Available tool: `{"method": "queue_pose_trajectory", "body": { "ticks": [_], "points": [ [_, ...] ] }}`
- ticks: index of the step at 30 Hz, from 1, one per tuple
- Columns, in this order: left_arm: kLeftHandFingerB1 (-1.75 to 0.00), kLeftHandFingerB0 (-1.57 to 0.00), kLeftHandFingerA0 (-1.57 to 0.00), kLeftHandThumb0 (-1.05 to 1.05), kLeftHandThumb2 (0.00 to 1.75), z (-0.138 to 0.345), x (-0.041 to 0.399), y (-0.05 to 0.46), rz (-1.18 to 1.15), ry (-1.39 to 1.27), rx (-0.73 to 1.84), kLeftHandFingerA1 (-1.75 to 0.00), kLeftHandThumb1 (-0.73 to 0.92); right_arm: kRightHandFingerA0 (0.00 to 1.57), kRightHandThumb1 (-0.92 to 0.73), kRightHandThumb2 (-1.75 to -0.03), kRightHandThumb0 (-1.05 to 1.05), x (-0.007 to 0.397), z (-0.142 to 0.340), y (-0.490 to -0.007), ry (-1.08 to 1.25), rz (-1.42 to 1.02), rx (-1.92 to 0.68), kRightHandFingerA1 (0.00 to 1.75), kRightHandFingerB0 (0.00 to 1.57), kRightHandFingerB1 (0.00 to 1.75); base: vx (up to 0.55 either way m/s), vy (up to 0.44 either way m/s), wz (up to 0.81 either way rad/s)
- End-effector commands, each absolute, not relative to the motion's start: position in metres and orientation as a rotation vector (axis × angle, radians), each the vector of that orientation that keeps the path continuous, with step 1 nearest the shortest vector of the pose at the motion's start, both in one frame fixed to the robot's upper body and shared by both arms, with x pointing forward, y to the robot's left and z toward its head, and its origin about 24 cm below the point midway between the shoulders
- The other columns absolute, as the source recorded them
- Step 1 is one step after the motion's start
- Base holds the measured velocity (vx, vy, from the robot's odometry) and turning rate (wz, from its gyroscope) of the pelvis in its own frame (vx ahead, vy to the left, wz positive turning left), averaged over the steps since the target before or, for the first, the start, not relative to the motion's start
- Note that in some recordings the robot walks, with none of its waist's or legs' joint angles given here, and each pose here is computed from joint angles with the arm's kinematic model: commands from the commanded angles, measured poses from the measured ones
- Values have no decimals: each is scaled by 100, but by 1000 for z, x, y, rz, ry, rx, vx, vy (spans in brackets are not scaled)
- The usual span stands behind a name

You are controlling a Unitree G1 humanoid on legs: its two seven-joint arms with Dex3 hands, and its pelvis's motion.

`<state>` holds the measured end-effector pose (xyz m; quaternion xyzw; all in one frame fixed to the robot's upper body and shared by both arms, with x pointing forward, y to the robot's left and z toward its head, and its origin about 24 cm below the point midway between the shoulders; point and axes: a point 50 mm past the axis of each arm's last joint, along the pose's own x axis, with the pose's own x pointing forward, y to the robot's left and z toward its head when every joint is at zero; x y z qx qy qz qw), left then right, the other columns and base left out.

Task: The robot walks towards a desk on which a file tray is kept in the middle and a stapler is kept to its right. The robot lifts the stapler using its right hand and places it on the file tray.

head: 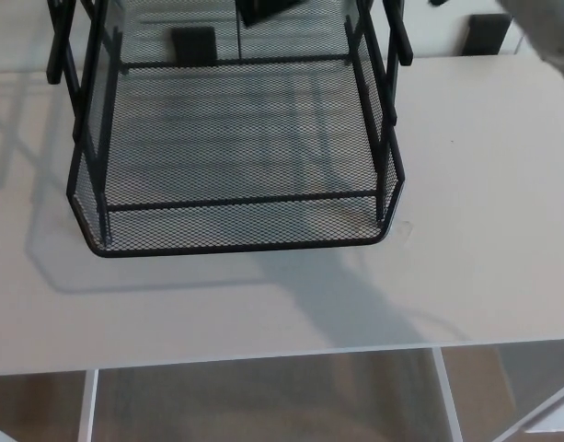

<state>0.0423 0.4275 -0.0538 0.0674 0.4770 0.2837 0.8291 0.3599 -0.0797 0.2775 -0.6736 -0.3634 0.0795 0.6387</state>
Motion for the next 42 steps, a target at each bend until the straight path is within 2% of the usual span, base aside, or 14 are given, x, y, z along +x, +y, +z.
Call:
{"method": "queue_pose_trajectory", "body": {
  "ticks": [1,7,8,10,15,16,18,22,28,30,31,36,38,42],
  "points": [
    [-57,-34,-57,-55,103,-52,51,428,589,968,182,-69,61,76,-79,-63,-36,369,264,-56,-570,319,-1673,174,58,150,0,0,0],
    [-56,-33,-60,-55,103,-49,50,428,569,973,202,-70,61,83,-72,-69,-30,363,227,-33,-490,495,-1650,170,69,129,0,0,0],
    [-57,-33,-59,-53,103,-50,50,429,588,981,191,-69,60,110,-53,-96,-38,361,222,-28,-510,493,-1674,131,78,108,0,0,0],
    [-56,-33,-60,-54,103,-51,50,429,583,982,194,-70,60,79,-73,-66,-32,359,222,-22,-489,516,-1665,165,71,115,0,0,0],
    [-56,-33,-60,-57,103,-52,53,426,562,985,200,-69,60,82,-74,-75,-25,356,228,-1,-482,541,-1576,165,70,109,0,0,0],
    [-57,-35,-62,-57,103,-52,54,426,555,993,219,-70,61,78,-72,-74,-26,357,230,1,-460,544,-1562,153,68,66,0,0,0],
    [-57,-35,-62,-57,103,-52,53,426,552,997,221,-70,61,78,-72,-74,-26,356,228,1,-458,535,-1551,153,68,66,0,0,0],
    [-56,-33,-59,-55,104,-51,51,426,529,1012,239,-69,62,80,-62,-94,-20,360,216,-3,-394,494,-1394,175,63,157,0,0,0],
    [-57,-36,-65,-56,103,-52,51,426,531,1011,239,-72,61,76,-71,-76,-17,365,208,-14,-240,494,-1413,168,64,132,0,0,0],
    [-57,-36,-63,-57,103,-51,52,426,533,999,230,-71,61,75,-68,-62,-24,365,206,-19,-252,485,-1429,144,71,75,0,0,0],
    [-48,-45,-62,-59,63,-51,52,426,518,1007,240,-56,79,58,-73,-62,-31,368,202,-23,-249,495,-1476,72,59,41,0,0,0],
    [-56,-32,-61,-57,103,-51,53,427,519,1006,242,-69,60,10,-57,-80,-55,369,200,-29,-297,508,-1582,50,13,42,0,0,0],
    [-57,-34,-62,-58,103,-51,53,426,517,1005,239,-70,61,0,-42,-79,-82,370,204,-29,-258,536,-1598,11,6,31,0,0,0],
    [-48,-47,-64,-60,63,-50,53,427,517,1014,258,-56,78,0,-48,-90,-86,368,207,-24,-304,531,-1744,20,5,28,0,0,0]
  ]
}}
